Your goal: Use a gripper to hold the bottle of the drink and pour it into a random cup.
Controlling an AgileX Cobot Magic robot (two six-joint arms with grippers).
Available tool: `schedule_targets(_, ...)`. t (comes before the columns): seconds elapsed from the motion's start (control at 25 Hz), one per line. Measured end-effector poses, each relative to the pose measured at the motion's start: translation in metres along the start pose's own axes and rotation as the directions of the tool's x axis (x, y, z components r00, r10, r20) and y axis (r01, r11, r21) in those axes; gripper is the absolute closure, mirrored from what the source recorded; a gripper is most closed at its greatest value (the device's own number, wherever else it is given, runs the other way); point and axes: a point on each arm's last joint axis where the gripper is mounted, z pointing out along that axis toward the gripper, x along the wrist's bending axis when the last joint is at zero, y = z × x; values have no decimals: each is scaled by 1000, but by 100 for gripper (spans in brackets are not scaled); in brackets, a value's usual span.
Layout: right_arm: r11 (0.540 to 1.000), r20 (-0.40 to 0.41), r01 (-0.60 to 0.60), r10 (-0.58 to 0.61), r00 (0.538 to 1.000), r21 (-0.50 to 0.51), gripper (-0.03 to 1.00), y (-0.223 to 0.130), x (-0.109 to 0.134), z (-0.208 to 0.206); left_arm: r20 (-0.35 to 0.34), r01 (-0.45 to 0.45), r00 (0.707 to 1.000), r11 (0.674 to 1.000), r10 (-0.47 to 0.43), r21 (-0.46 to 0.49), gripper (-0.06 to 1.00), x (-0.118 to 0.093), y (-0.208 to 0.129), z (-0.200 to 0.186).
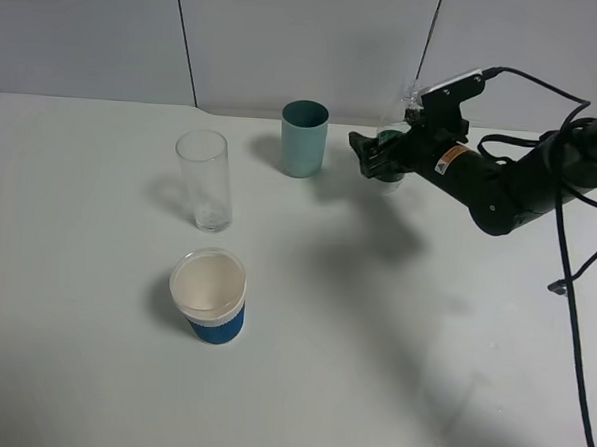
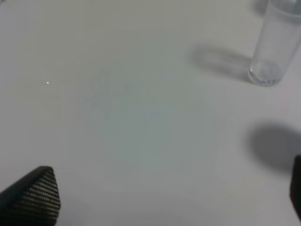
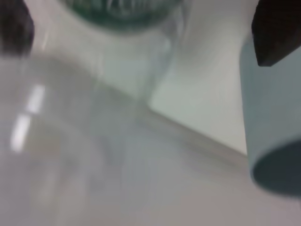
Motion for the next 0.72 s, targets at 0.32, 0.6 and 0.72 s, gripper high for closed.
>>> schedule_targets(0.32, 999, 44, -9, 11, 999, -43, 5, 31, -5, -23, 0, 0, 1000, 1000, 0, 0, -5, 0, 0, 0)
schedule_targets(0.6, 997, 68, -10, 16, 998, -79, 5, 57, -5, -60, 0, 0, 1000, 1000, 0, 0, -5, 0, 0, 0)
schedule_targets(0.72, 992, 101, -15, 28, 994, -128, 5, 75, -8, -74, 0, 0, 1000, 1000, 0, 0, -5, 0, 0, 0)
